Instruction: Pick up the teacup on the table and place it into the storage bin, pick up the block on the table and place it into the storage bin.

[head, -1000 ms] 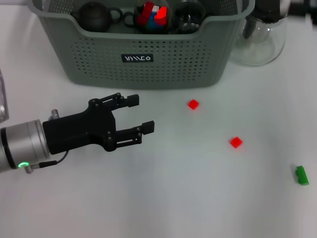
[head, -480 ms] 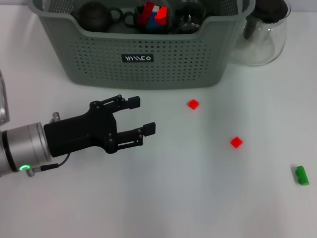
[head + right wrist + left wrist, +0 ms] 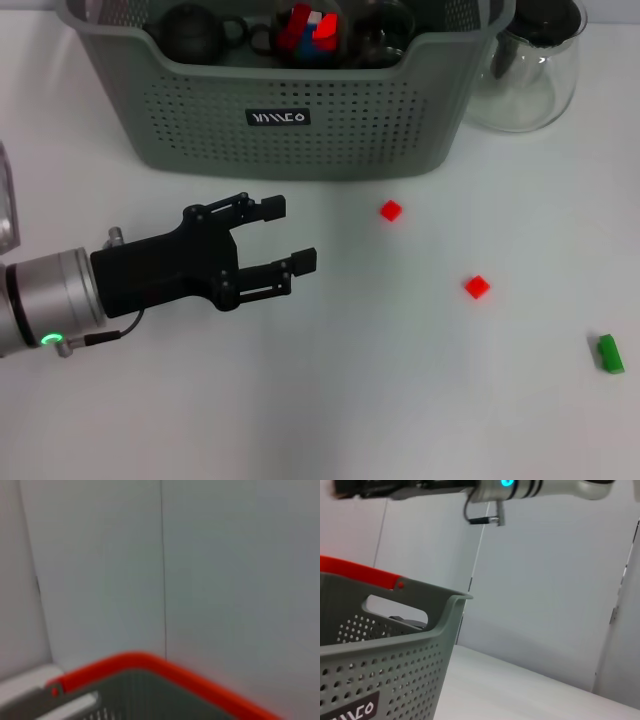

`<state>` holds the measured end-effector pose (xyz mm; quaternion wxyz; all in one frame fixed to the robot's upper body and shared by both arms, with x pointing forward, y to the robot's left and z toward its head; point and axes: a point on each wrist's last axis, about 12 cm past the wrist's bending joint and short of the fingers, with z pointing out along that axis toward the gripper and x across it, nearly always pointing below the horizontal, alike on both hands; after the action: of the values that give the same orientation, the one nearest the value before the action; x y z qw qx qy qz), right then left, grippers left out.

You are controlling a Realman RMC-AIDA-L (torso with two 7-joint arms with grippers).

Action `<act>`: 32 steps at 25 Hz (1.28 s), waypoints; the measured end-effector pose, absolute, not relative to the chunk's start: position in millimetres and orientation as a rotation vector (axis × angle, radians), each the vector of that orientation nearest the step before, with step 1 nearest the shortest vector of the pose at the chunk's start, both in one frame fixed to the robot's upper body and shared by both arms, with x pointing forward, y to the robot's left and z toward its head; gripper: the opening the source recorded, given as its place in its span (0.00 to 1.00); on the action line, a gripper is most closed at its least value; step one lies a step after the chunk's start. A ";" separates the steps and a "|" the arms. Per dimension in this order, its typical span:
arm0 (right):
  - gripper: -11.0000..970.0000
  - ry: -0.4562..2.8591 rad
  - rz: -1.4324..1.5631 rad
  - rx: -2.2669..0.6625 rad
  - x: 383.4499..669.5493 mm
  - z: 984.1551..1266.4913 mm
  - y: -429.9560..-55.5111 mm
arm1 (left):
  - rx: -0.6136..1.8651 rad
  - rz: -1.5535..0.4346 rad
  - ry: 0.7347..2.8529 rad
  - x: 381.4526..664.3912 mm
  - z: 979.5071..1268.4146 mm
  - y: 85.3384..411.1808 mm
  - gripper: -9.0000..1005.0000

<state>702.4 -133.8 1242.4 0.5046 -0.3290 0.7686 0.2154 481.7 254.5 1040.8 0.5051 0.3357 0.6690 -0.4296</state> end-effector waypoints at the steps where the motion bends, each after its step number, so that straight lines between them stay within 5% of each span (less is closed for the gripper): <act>1: 0.46 1.862 0.514 -0.817 703.6 1240.1 -127.6 | 0.810 -1.039 1.614 482.1 1040.8 253.6 0.78; 21: 0.48 1.893 0.385 -0.971 703.8 1217.0 -77.1 | 0.794 -1.040 1.620 480.1 1038.9 254.4 0.78; 26: 0.73 1.839 0.493 -0.906 696.6 1233.2 -93.3 | 0.779 -1.038 1.615 479.6 1039.8 256.5 0.78; 32: 0.83 1.655 0.751 -0.894 643.5 1253.9 -144.2 | 0.782 -1.037 1.612 480.8 1040.6 256.6 0.78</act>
<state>643.5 -144.2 1253.9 0.5295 -0.3745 0.6931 0.3147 480.8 256.6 1040.6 0.5107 0.3247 0.6695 -0.4307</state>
